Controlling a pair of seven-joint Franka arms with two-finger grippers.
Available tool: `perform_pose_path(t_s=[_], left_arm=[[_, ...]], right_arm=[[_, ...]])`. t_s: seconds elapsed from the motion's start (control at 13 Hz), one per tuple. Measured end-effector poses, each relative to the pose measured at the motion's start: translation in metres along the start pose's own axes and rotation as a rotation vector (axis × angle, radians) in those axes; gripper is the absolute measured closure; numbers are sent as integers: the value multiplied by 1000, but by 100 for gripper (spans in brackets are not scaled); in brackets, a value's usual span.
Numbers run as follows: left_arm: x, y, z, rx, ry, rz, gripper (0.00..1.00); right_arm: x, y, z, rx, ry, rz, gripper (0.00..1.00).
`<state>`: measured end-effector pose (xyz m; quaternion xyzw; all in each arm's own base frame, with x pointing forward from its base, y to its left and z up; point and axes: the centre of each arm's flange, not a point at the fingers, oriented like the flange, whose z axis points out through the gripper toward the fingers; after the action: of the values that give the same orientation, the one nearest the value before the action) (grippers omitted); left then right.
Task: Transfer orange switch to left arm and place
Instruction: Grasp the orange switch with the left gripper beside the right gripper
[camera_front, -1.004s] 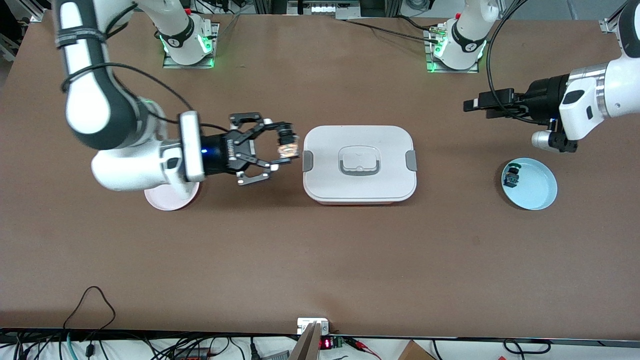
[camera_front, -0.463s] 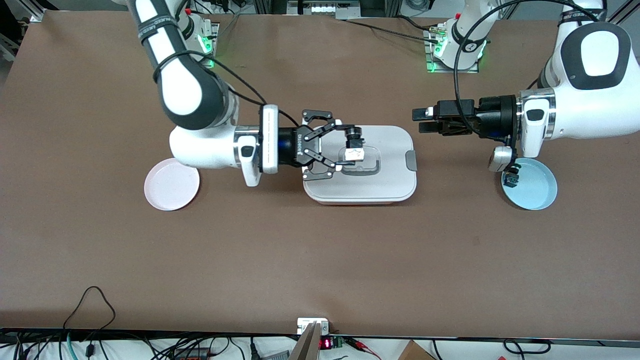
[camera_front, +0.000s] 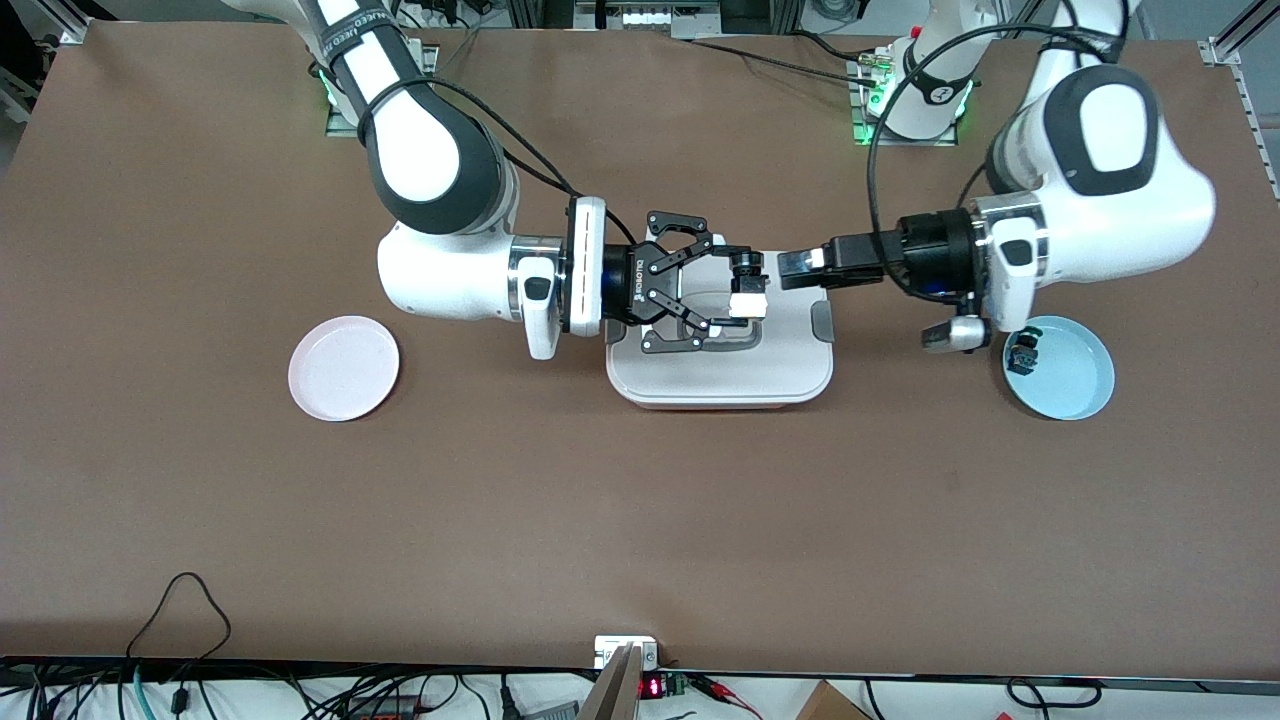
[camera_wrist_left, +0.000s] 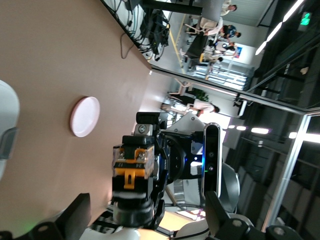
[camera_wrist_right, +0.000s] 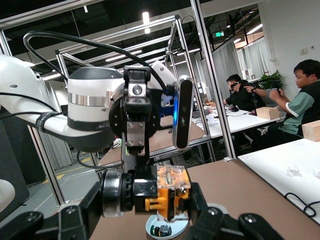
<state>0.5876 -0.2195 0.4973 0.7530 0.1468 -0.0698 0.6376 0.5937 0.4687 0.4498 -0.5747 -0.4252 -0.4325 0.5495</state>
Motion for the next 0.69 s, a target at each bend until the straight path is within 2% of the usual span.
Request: perform_pose_path(t_s=[0.54,0.69], left_arm=[[15,-23,9,-43,-5,-37,0],[10,-24,21,-42,-26,-25,7]], right_arm=[[-1,1,0,-1,-1,3,28],[-1,1,0,-1,-1,3,28]])
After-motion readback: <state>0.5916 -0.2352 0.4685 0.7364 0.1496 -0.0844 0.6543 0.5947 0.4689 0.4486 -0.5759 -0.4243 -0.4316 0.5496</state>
